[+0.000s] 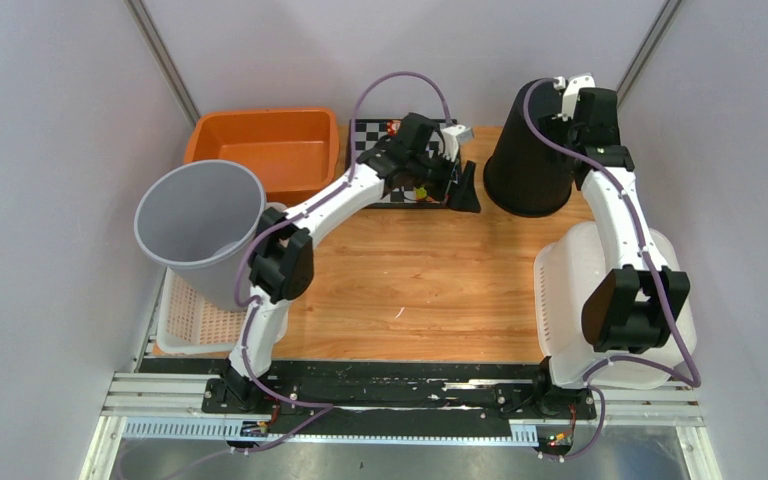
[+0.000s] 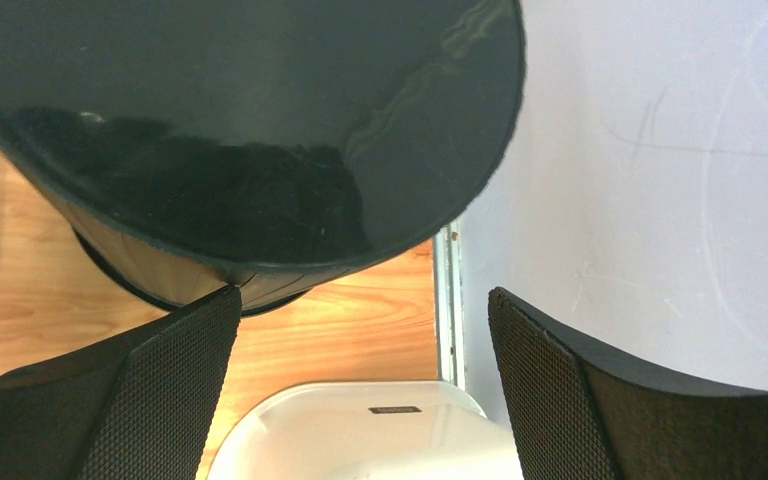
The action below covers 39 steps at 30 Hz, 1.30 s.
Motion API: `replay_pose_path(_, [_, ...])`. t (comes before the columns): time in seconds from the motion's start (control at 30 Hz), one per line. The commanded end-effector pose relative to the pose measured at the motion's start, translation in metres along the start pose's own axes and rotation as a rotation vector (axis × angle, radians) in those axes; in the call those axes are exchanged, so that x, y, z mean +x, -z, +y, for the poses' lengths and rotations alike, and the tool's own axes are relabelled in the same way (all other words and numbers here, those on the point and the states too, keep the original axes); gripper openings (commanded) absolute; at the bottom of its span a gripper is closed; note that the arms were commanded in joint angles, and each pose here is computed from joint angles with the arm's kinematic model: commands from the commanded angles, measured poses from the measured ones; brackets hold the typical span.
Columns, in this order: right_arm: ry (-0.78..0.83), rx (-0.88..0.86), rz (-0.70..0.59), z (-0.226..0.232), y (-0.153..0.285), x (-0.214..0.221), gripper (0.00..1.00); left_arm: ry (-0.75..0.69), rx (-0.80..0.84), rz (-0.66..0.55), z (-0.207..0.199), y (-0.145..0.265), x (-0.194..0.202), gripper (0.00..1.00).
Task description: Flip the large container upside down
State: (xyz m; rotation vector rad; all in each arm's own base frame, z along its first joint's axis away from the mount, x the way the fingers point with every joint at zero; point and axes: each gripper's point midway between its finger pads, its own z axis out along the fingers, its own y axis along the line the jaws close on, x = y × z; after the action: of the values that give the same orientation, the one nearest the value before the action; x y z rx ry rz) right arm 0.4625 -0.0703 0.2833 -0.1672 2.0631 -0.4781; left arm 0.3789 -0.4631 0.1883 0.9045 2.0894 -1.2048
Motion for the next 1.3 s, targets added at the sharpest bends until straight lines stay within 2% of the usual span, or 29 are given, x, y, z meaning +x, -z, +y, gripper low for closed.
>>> replay_pose_path(0.0, [-0.065,0.089,-0.014,-0.025,-0.01,-0.012,0.94,-0.139,-0.032,-0.034,-0.027,0.062,-0.022,1.0])
replay_pose_path(0.37, [-0.085,0.133,0.024,-0.038,-0.053,-0.011,0.95,-0.313,-0.248,0.053,-0.033,0.16,0.014,1.0])
replay_pose_path(0.5, [-0.108,0.102,0.021,-0.036,-0.052,-0.016,0.95,-0.362,-0.339,0.074,-0.026,0.192,0.025,1.0])
replay_pose_path(0.6, [-0.128,0.059,0.009,-0.037,-0.027,-0.021,0.96,-0.376,-0.416,0.104,-0.016,0.215,0.036,1.0])
replay_pose_path(0.73, [-0.152,-0.01,-0.01,-0.044,0.027,-0.014,0.97,-0.389,-0.493,0.144,-0.005,0.242,0.057,1.0])
replay_pose_path(0.83, [-0.13,-0.05,0.0,-0.045,0.07,0.009,0.97,-0.41,-0.528,0.173,-0.002,0.255,0.076,1.0])
replay_pose_path(1.03, [-0.125,-0.121,0.066,-0.04,0.122,0.076,0.99,-0.418,-0.51,0.194,-0.007,0.263,0.102,1.0])
replay_pose_path(1.27, [-0.152,-0.101,0.158,-0.053,0.15,0.144,0.99,-0.417,-0.483,0.212,-0.01,0.261,0.114,1.0])
